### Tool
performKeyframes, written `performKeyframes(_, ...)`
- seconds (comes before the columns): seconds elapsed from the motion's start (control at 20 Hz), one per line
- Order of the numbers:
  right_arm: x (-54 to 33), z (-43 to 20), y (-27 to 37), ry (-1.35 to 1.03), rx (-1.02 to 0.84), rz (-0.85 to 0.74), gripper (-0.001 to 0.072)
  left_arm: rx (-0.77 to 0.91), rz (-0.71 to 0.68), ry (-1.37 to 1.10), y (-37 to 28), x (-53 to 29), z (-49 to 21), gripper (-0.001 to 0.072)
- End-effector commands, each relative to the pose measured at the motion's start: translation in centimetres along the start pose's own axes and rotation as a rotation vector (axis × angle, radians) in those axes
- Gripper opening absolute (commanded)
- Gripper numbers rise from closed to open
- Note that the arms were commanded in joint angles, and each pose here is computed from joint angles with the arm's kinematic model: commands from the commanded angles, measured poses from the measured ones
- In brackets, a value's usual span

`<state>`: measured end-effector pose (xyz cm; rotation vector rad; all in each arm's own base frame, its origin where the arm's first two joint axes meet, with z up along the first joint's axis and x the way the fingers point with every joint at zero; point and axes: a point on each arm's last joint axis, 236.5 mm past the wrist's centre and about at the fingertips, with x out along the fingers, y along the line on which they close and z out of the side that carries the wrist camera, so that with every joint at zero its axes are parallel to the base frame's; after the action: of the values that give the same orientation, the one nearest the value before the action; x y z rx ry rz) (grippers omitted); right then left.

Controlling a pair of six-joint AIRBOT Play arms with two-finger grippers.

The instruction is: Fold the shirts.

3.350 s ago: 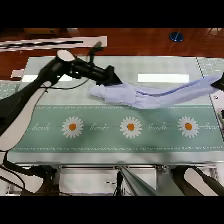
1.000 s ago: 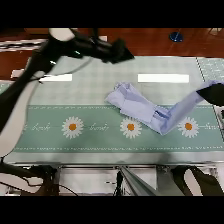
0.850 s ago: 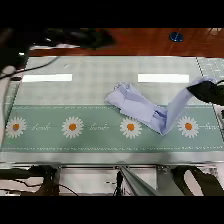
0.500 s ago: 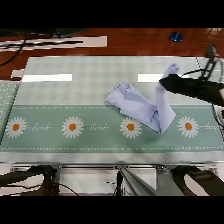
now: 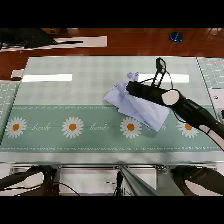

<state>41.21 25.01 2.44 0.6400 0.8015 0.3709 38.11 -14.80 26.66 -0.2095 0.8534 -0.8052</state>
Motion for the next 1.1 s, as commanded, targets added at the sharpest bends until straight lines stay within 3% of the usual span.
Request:
performKeyframes(0.0, 1.6, -1.2, 0.0, -0.006, 0.015, -0.009, 0.0056, -0.011, 0.07, 0.03, 1.8, -0.9, -1.0, 0.0022)
performKeyframes(0.15, 1.7, -1.4, 0.1, 0.004, 0.025, -0.005, 0.0394, -0.011, 0.073, 0.031, 1.9, -0.9, -1.0, 0.0022)
performKeyframes(0.25, 1.4, -1.3, 1.0, 0.013, -0.027, 0.014, 0.0492, -0.012, 0.074, 0.032, 2.0, -0.9, -1.0, 0.0022)
performKeyframes(0.5, -5.4, 5.8, 0.6, -0.114, -0.145, 0.016, 0.0494, -0.014, 0.153, 0.059, 3.9, -1.1, -1.7, 0.0023)
performKeyframes(0.6, -10.6, 8.6, -3.2, -0.128, -0.21, -0.087, 0.0493, -0.015, 0.222, 0.081, 5.5, -1.4, -2.2, 0.0024)
performKeyframes(0.7, -16.9, 9.2, -10.8, -0.068, -0.219, -0.331, 0.0489, -0.017, 0.284, 0.105, 7.1, -1.7, -2.7, 0.0033)
performKeyframes(0.75, -20.8, 7.9, -15.8, 0.019, -0.208, -0.502, 0.045, -0.022, 0.306, 0.118, 7.8, -1.7, -3.0, 0.0153)
performKeyframes(0.8, -24.4, 5.7, -20.2, 0.142, -0.188, -0.656, 0.0449, -0.027, 0.317, 0.129, 8.4, -1.5, -3.2, 0.0365)
performKeyframes(0.85, -27.9, 2.8, -23.9, 0.296, -0.169, -0.77, 0.0452, -0.036, 0.327, 0.146, 9.0, -1.3, -3.4, 0.0494)
performKeyframes(0.95, -30.6, -2.2, -27.7, 0.452, -0.049, -0.812, 0.05, -0.066, 0.319, 0.198, 9.9, -0.5, -4.5, 0.0499)
performKeyframes(1.05, -27.4, -4.9, -27.6, 0.374, 0.159, -0.662, 0.0566, -0.129, 0.315, 0.261, 10.5, 0.2, -5.9, 0.049)
